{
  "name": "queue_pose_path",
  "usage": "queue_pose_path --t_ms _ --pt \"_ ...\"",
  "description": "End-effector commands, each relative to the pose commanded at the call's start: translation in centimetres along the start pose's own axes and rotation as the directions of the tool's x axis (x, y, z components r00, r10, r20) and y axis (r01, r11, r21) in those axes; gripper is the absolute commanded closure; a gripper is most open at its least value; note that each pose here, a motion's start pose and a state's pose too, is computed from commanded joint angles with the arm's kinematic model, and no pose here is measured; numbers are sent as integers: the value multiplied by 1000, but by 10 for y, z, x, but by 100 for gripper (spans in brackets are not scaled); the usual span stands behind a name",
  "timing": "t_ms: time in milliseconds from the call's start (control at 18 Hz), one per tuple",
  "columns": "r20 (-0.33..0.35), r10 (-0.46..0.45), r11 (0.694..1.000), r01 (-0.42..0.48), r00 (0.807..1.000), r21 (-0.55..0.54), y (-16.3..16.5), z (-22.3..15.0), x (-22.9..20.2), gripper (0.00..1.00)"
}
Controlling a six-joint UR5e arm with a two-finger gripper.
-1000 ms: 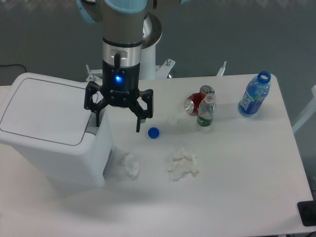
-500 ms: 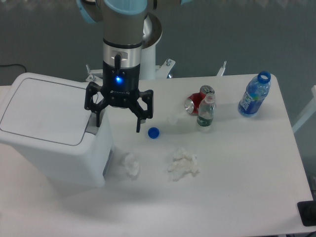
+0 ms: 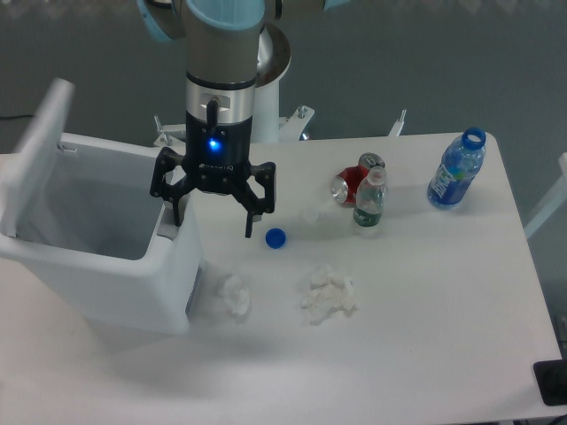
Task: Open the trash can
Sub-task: 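Withdraw the gripper from the opened trash can toward the table center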
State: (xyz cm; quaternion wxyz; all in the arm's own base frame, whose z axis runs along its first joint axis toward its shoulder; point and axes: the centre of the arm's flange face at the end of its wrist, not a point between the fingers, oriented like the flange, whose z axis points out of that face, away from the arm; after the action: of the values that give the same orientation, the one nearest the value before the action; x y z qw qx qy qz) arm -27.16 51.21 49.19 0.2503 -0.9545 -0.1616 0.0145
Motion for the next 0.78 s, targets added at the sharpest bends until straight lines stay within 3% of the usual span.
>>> queue_pose_path --t_ms 333,500,778 --pt "43 -20 999 18 999 26 0 -19 -33 0" --pt "64 89 996 -90 994 12 0 -17 -50 0" --pt "80 246 969 -243 966 -48 9 -1 -76 0"
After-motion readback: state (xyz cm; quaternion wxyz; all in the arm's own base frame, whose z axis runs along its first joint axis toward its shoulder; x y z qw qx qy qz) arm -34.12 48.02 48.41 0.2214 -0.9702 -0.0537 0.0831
